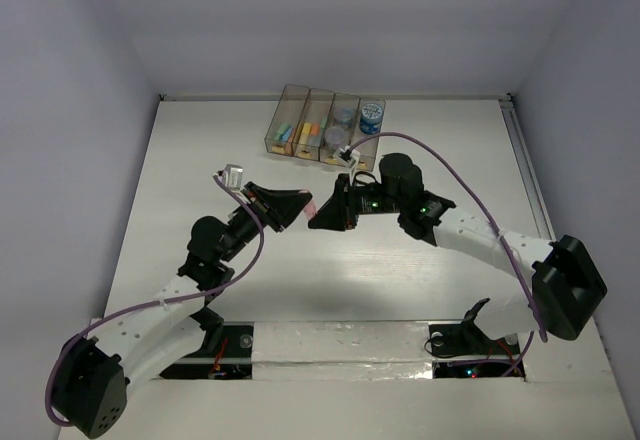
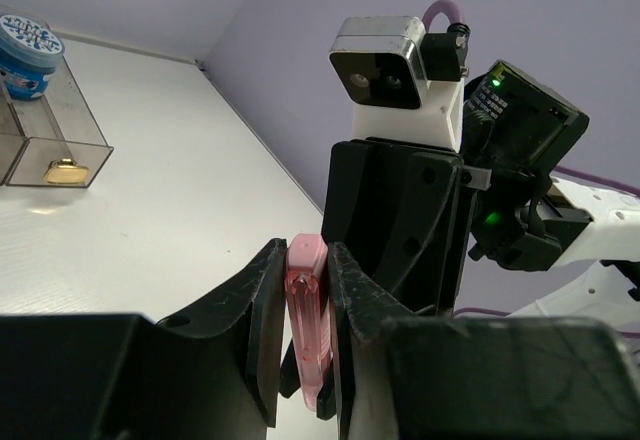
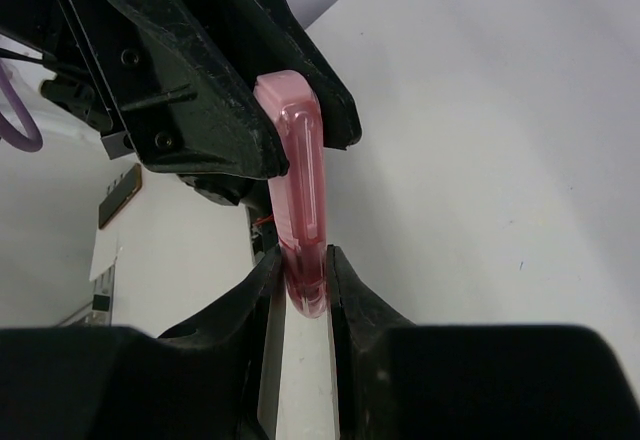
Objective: Sort the stationery into containers
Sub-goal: Close the pen cap on the pen.
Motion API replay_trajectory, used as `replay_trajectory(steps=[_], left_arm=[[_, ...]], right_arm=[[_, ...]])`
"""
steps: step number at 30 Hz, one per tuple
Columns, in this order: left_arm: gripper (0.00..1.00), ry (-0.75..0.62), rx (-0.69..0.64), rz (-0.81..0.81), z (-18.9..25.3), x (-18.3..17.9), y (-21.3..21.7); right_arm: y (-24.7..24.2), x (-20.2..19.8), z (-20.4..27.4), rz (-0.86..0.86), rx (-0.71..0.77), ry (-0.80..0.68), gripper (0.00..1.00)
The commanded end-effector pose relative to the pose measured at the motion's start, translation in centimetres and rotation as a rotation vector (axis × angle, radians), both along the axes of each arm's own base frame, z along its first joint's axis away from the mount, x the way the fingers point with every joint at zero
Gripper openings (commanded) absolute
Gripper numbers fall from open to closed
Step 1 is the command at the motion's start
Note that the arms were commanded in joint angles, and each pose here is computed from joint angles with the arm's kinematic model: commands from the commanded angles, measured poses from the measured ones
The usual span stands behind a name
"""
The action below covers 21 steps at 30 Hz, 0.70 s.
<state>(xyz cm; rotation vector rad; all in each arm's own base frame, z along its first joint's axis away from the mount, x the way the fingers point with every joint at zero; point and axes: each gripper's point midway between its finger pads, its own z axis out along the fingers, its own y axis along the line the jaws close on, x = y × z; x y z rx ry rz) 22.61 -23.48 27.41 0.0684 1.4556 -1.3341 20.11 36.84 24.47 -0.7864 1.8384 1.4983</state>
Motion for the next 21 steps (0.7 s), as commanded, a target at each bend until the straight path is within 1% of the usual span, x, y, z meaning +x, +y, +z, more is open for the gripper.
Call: replay_trajectory(steps=[1,6,13,17,20,21], left_arm=[[0.00,0.063,0.130,-0.119,-4.1,-2.0,-1.4],[0.00,0.088,0.187,-0.163,-5.9,-3.2,-2.2],[0.00,0.132,0.219,-0.192,-8.0,-4.3,-3.3],[0.00,0.146,0.231,-0.173,-8.8,-4.2,-3.2],[0.00,0.147,0.232,-0.176,-9.0,-4.2,-3.3],[0.00,0.146,0.232,-0.182,-9.0,-4.2,-3.4]], right_arm=[[0.7,1.6,7.4,-0.028,0.160,-0.186,0.00],[0.1,2.7,8.4,-0.016,0.169,-0.184,0.00],[0.0,4.6,8.6,0.020,0.163,-0.151,0.00],[-0.9,5.5,11.0,0.014,0.183,-0.202,0.00],[-1.4,6.2,11.7,0.008,0.172,-0.216,0.00],[-1.4,5.9,12.8,0.031,0.185,-0.232,0.00]])
